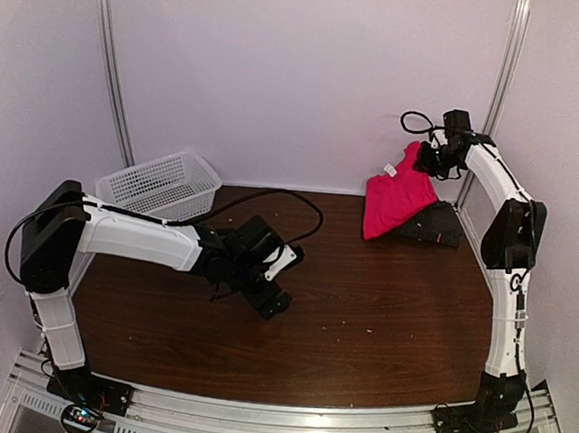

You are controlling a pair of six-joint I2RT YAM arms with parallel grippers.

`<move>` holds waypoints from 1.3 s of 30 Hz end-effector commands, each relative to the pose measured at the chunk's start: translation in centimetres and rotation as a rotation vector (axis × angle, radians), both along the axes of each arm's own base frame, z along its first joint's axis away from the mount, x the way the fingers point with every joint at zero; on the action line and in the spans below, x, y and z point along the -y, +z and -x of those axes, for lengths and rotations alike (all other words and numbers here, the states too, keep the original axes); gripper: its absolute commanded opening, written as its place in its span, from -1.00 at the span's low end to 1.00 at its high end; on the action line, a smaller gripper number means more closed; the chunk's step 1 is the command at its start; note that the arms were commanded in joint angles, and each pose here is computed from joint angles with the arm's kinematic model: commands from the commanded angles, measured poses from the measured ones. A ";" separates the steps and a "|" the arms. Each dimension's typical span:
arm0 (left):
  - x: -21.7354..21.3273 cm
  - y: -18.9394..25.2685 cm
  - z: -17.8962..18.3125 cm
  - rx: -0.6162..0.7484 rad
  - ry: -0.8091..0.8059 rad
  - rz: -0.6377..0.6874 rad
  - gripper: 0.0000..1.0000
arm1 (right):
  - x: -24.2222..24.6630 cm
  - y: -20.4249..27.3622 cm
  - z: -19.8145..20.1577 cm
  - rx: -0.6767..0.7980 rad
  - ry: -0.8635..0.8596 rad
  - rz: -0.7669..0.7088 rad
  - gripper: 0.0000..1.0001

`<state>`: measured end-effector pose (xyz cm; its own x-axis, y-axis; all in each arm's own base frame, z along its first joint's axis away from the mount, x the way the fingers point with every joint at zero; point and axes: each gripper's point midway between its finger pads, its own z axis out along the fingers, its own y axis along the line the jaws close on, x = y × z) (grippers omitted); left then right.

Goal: Fold and stack the mixed laundry pile
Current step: Place the square-folded T-shirt at the corner of the board.

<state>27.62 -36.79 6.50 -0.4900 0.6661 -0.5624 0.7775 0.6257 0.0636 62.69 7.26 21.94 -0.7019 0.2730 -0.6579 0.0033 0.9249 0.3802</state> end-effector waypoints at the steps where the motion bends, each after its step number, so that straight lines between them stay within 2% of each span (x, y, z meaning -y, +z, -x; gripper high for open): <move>1: 0.9 0.8 -0.8 0.013 -0.008 0.027 0.95 | 1.4 6.5 0.1 0.133 -0.006 -0.072 -1.00; 7: 0.9 0.2 -0.6 -0.002 -0.012 0.017 0.95 | 5.3 5.4 -0.4 0.113 -0.053 -0.118 -1.00; 21: 1.0 0.0 -0.6 -0.007 -0.025 -0.005 0.95 | 7.7 -4.4 -2.4 0.017 0.022 -0.092 -1.00; 28: 0.9 0.2 -0.9 -0.002 -0.023 -0.011 0.95 | 10.5 -7.9 -3.4 0.007 -0.005 -0.048 -0.96; 35: 0.4 0.1 -1.1 -0.008 -0.006 -0.027 0.95 | 13.1 -10.3 -3.9 -0.009 -0.053 -0.011 -0.71; 37: 0.2 0.2 -1.3 -0.008 0.002 -0.026 0.95 | 14.4 -10.1 -4.0 -0.004 -0.093 0.021 -0.54; 39: 0.0 0.5 -1.6 -0.003 0.010 -0.024 0.95 | 15.5 -9.5 -4.1 0.010 -0.123 0.045 -0.46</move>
